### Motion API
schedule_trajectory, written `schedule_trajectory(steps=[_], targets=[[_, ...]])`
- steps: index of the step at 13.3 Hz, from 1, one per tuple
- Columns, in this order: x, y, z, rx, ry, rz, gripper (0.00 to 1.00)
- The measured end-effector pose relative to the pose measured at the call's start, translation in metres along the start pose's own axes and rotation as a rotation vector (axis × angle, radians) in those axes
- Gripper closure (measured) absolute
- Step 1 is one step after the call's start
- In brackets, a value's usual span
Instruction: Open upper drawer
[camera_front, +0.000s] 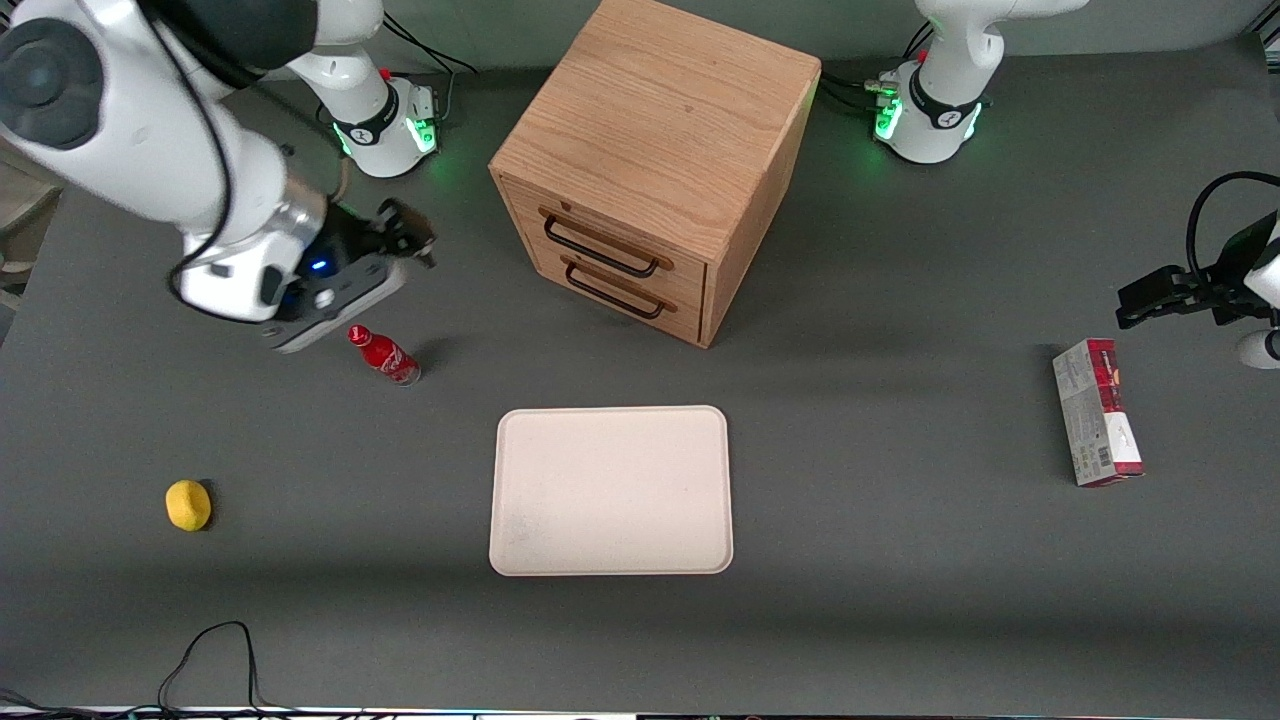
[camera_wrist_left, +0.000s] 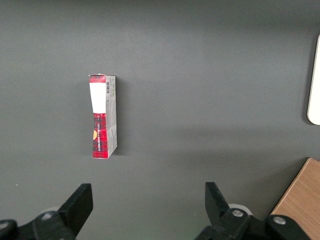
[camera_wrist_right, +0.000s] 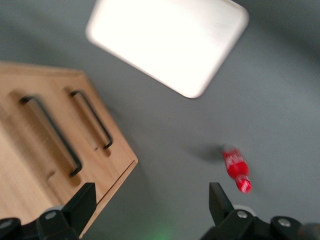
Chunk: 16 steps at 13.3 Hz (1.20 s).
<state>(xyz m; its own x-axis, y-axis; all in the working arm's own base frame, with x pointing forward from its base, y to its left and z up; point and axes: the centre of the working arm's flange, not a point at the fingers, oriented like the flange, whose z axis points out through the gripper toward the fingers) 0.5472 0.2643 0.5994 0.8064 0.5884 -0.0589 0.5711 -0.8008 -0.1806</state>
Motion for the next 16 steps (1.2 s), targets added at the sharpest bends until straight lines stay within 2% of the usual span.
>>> schedule_trajectory(steps=[3, 5, 8, 11, 16], targets=[[0.004, -0.059, 0.004, 0.018, -0.009, -0.221, 0.0], [0.004, -0.087, 0.012, 0.036, -0.036, -0.31, 0.0], [0.02, -0.097, 0.05, 0.124, -0.076, -0.385, 0.0], [0.042, -0.09, 0.11, 0.173, -0.056, -0.414, 0.0], [0.046, -0.093, 0.181, 0.177, -0.027, -0.445, 0.0]])
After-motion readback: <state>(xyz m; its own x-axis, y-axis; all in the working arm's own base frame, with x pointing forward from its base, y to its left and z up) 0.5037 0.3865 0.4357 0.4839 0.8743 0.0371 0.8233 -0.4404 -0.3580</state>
